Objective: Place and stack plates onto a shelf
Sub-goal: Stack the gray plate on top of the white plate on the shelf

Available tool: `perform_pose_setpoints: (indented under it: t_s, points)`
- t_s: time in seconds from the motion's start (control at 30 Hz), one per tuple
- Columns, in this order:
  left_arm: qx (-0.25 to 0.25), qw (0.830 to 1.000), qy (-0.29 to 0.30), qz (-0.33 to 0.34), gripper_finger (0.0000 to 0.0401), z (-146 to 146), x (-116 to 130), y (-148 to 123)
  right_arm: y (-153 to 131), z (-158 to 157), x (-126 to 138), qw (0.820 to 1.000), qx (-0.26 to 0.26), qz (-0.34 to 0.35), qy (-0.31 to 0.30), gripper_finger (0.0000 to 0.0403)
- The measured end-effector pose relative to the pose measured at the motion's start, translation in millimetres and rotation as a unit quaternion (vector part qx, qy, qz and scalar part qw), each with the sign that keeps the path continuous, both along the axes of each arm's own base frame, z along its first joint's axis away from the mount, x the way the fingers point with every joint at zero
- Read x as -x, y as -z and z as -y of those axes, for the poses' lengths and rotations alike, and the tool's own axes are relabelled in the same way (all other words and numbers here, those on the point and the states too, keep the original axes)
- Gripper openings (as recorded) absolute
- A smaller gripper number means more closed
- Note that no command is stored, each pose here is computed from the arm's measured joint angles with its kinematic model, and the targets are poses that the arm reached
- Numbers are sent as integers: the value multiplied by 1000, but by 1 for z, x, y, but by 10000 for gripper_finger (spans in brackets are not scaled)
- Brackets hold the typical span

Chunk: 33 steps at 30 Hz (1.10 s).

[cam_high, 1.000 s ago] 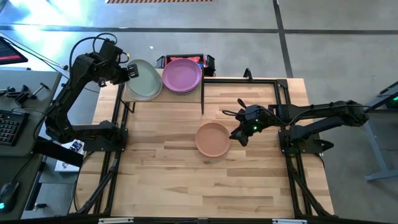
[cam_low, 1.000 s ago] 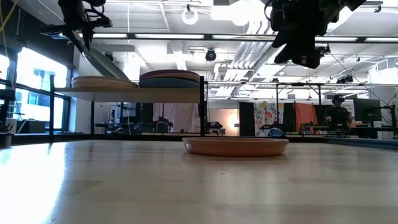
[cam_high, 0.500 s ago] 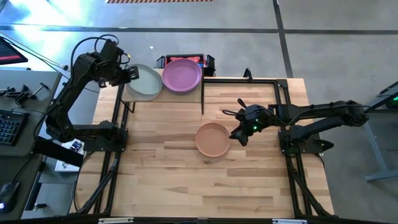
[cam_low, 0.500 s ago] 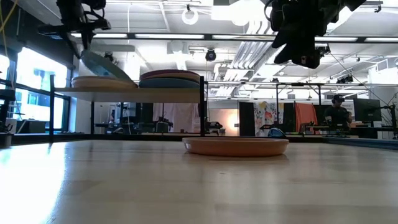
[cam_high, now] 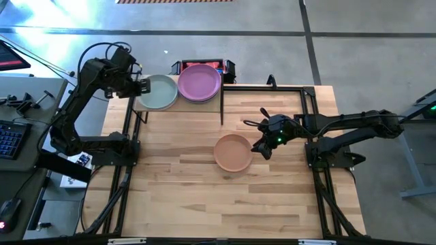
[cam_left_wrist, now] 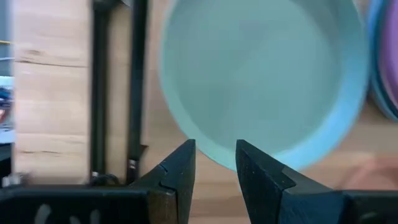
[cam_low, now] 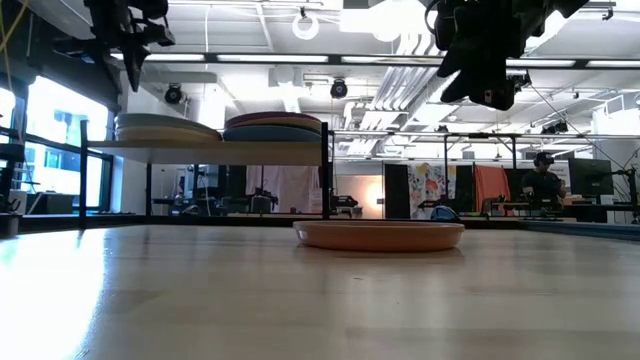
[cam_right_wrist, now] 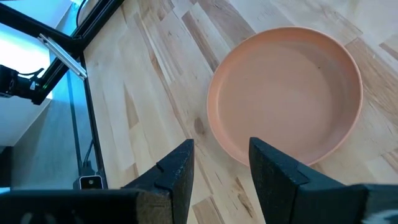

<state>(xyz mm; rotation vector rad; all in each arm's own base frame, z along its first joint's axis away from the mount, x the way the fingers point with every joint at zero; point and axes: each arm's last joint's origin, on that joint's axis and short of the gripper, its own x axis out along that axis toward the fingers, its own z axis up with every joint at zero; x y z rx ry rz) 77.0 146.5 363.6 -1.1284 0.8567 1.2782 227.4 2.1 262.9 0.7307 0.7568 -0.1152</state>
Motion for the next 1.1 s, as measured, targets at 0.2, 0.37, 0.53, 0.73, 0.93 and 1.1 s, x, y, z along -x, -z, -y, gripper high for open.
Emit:
perform_pose_setpoints:
  t_s: [0.2,0.37,0.53,0.73,0.93,1.1]
  points:
    - [11,999,30,17,103,2,-4,0,0,0,0,1000,-7,-1,6,135]
    - [45,998,24,-20,103,5,-6,5,0,0,0,1000,-7,-1,6,135]
    - [46,997,30,-48,103,5,-11,8,0,0,0,1000,-7,-1,6,135]
    - [64,995,39,-62,103,-1,-21,14,0,0,0,1000,-4,-1,9,135]
    - [88,991,62,-83,103,-9,-37,25,0,0,0,1000,-4,-1,10,135]
    - [104,987,77,-97,103,-14,-46,33,0,0,0,1000,-4,-1,10,135]
